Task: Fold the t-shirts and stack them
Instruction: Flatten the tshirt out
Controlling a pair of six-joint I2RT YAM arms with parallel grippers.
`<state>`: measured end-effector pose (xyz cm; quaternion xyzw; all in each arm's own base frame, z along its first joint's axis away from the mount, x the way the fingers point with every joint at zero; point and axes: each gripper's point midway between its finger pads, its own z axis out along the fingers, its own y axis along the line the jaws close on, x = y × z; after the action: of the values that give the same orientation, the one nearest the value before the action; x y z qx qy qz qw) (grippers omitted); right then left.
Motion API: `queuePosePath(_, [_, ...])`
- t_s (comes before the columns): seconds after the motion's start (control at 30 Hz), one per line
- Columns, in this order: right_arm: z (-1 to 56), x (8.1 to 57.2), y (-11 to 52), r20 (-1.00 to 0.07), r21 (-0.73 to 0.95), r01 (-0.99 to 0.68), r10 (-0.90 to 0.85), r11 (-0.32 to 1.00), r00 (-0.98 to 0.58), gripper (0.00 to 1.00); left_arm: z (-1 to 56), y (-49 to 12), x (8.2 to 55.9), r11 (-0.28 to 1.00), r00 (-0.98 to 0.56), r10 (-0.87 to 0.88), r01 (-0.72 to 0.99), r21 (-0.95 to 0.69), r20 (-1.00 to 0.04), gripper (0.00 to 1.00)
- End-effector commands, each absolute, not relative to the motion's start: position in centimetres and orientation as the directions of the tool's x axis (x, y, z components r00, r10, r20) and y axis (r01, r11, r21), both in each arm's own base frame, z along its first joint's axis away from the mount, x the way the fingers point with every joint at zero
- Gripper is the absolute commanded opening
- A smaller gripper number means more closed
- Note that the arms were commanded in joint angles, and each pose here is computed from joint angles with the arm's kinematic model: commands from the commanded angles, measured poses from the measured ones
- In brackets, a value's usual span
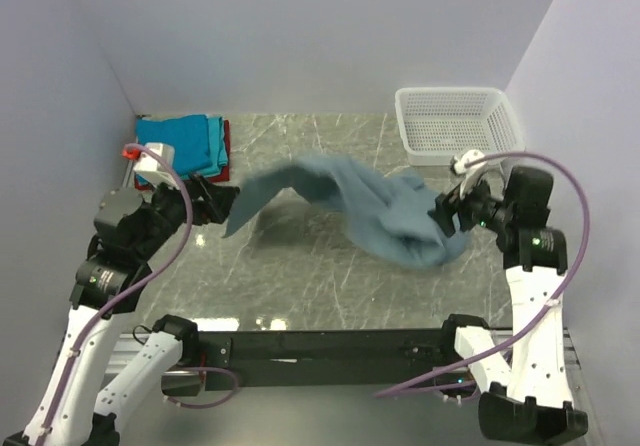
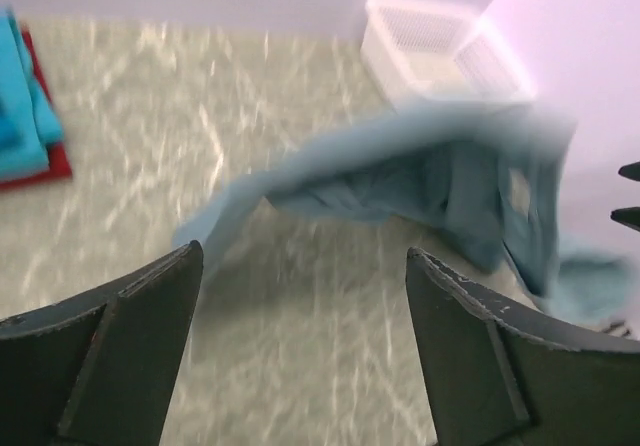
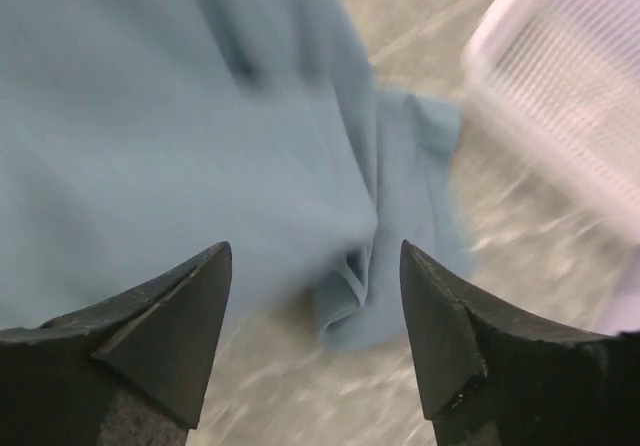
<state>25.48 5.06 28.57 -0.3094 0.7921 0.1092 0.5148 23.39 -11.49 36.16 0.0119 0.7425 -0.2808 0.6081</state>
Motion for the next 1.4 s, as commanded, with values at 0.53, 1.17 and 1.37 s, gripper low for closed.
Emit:
queuePosePath(0.53, [16.0, 25.7, 3.5, -0.717, 0.037, -0.604, -0.400, 0.796, -0.571, 0.72, 26.2, -26.7, 19.7, 0.472, -0.447, -0.015, 0.785, -0.401, -0.894, 0.94])
queuePosePath(1.17, [11.9, 30.0, 0.9, -0.619, 0.298, -0.423, -0.165, 0.856, -0.768, 0.58, 12.2, -47.3, 15.0, 0.151, 0.219, 0.405, 0.941, 0.302, -0.887, 0.79])
queuePosePath(1.37, [11.3, 29.4, 0.2, -0.617, 0.311, -0.412, -0.148, 0.856, -0.773, 0.58, 8.7, -50.9, 14.5, 0.113, 0.210, 0.446, 0.951, 0.287, -0.870, 0.73])
